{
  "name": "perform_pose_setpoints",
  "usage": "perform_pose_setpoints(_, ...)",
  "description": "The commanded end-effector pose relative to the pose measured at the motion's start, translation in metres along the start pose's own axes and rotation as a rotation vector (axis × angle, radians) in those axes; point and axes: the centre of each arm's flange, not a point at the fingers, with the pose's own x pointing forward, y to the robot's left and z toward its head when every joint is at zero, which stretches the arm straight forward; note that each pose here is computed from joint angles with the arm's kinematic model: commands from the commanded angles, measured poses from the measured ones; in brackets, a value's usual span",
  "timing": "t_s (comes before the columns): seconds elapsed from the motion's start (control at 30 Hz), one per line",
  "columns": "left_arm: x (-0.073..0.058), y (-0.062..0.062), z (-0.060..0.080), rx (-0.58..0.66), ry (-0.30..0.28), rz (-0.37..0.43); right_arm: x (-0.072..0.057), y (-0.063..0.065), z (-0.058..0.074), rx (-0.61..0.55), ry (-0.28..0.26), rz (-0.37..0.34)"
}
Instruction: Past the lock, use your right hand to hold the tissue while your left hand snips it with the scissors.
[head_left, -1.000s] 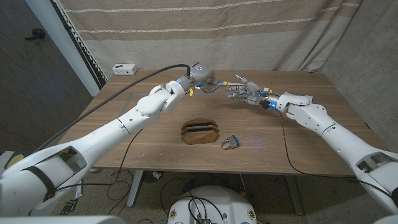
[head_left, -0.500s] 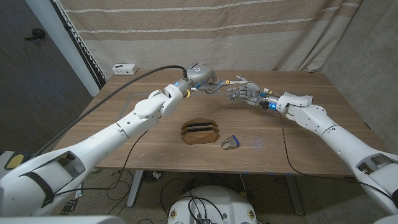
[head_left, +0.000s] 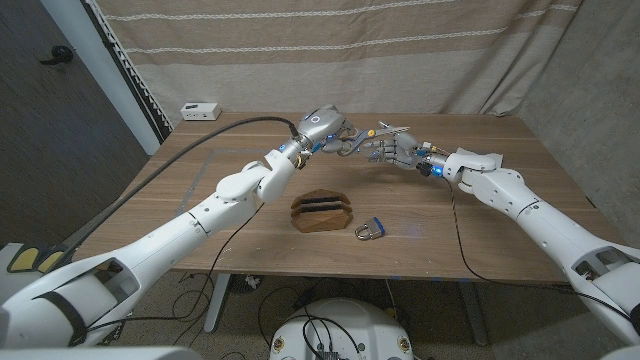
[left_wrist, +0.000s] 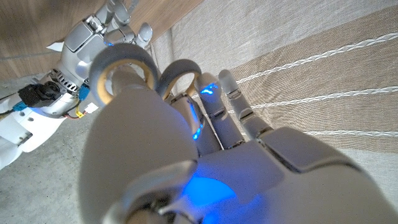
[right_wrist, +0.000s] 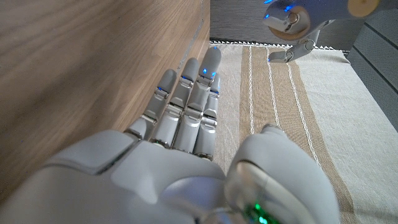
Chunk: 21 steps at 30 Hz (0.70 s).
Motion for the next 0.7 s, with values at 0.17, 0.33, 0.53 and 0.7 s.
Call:
perform_pose_setpoints(0.17, -0.005, 0.012, 0.007, -0.167, 0.035, 0.073, 0.003, 0.002, 0.002, -0.004, 0.008, 0.009)
perform_pose_setpoints(0.33, -0.006, 0.017, 0.007, -0.218, 0.049, 0.068, 0.001, 0.001, 0.002, -0.007, 0.005, 0.008)
perform_pose_setpoints(0.53, -0.007, 0.023, 0.006, -0.280, 0.070, 0.090, -0.002, 0.000, 0.002, -0.006, 0.000, 0.000)
perform_pose_setpoints(0.7, -0.010, 0.027, 0.005, -0.392, 0.088, 0.104, -0.005, -0.001, 0.003, -0.004, 0.000, -0.011)
